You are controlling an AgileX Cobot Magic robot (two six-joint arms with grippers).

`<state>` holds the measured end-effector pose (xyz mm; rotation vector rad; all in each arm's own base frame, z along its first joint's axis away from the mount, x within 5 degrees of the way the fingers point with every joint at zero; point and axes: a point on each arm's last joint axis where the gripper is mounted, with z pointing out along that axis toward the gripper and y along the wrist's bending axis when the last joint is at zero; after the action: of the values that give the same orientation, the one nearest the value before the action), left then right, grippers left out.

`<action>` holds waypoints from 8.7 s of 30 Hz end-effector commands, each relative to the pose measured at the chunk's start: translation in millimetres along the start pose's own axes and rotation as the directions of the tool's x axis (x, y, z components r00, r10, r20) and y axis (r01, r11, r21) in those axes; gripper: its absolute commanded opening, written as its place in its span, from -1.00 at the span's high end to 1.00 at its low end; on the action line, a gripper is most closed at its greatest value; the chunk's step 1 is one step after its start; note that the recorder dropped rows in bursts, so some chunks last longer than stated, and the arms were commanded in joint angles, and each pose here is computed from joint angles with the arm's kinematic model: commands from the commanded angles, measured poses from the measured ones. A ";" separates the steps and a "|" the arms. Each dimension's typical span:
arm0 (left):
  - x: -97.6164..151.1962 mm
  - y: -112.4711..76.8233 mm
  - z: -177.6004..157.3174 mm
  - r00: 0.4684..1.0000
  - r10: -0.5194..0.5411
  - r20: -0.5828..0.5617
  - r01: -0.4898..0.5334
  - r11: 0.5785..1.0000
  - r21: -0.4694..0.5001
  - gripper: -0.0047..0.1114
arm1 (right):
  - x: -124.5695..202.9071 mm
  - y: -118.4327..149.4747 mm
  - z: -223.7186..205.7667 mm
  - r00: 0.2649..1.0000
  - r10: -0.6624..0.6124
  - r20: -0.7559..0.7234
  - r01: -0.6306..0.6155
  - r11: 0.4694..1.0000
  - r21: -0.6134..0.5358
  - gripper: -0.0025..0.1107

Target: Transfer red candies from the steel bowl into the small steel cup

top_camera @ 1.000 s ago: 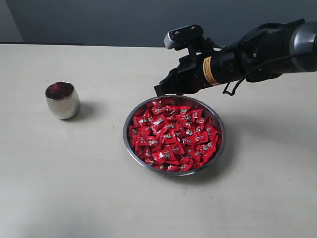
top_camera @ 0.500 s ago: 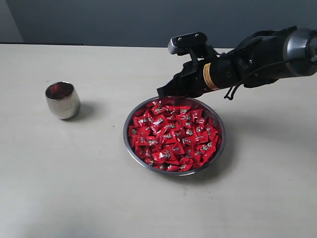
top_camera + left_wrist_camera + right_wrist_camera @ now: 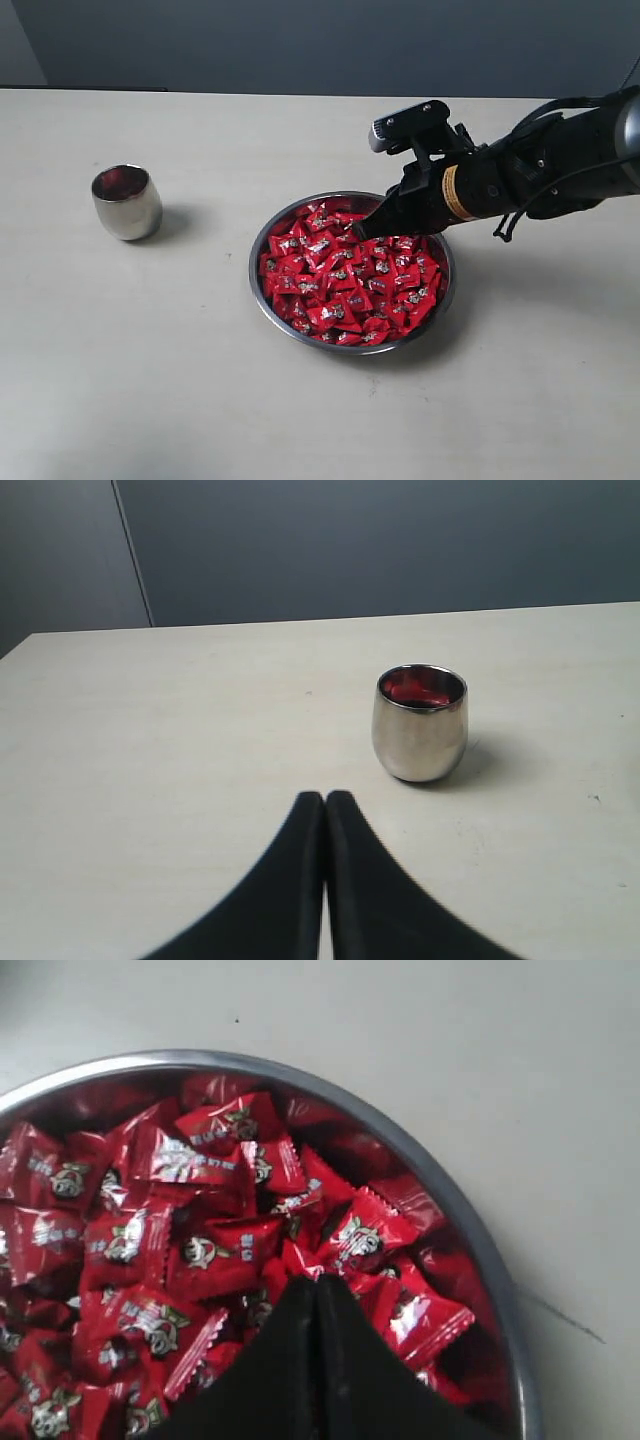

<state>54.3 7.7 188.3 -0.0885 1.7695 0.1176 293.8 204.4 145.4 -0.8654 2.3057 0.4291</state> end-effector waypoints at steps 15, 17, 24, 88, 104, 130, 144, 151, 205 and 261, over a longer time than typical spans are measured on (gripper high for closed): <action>0.9 -0.1 0.0 1.000 -0.005 0.002 0.005 1.000 0.000 0.91 | -14.7 -6.0 -0.7 0.997 -0.058 0.042 0.056 0.997 0.049 0.59; 0.9 -0.1 0.0 1.000 -0.005 0.002 0.005 1.000 0.000 0.91 | -12.5 -7.2 2.2 0.998 -0.053 0.032 0.051 0.997 0.057 0.30; 0.9 -0.1 0.0 1.000 -0.005 0.002 0.005 1.000 0.000 0.91 | -1.7 -14.2 16.0 1.000 -0.019 -0.011 0.020 0.994 0.110 0.33; 0.9 -0.1 0.0 1.000 -0.005 0.002 0.005 1.000 0.000 0.91 | 22.3 -1.1 58.8 0.982 0.133 -0.136 -0.146 0.985 -0.090 0.41; 0.9 -0.1 0.0 1.000 -0.005 0.002 0.005 1.000 0.000 0.91 | 18.5 -2.8 58.5 0.984 0.132 -0.122 -0.141 0.987 -0.075 0.52; 0.9 -0.1 0.0 1.000 -0.005 0.002 0.005 1.000 0.000 0.91 | -19.3 -5.4 17.6 0.994 0.105 0.034 -0.104 0.995 -0.006 0.97; 0.9 -0.1 0.0 1.000 -0.005 0.002 0.005 1.000 0.000 0.91 | -48.1 -1.2 -24.0 0.981 0.102 0.165 -0.104 0.995 0.000 0.97; 0.9 -0.1 0.0 1.000 -0.005 0.002 0.005 1.000 0.000 0.91 | -68.2 0.9 -44.3 0.965 0.090 0.246 -0.092 0.996 -0.004 0.97; 0.9 -0.1 0.0 1.000 -0.005 0.002 0.005 1.000 0.000 0.91 | -155.7 157.7 128.6 0.954 0.118 0.275 0.037 0.866 -0.499 0.97; 0.9 -0.1 0.0 1.000 -0.005 0.002 0.005 1.000 0.000 0.91 | -186.1 133.4 94.0 0.921 0.104 0.376 0.088 0.883 -0.460 0.97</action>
<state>54.3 7.7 188.3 -0.0885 1.7695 0.1176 348.9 442.9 194.9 -0.8705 1.8978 1.1083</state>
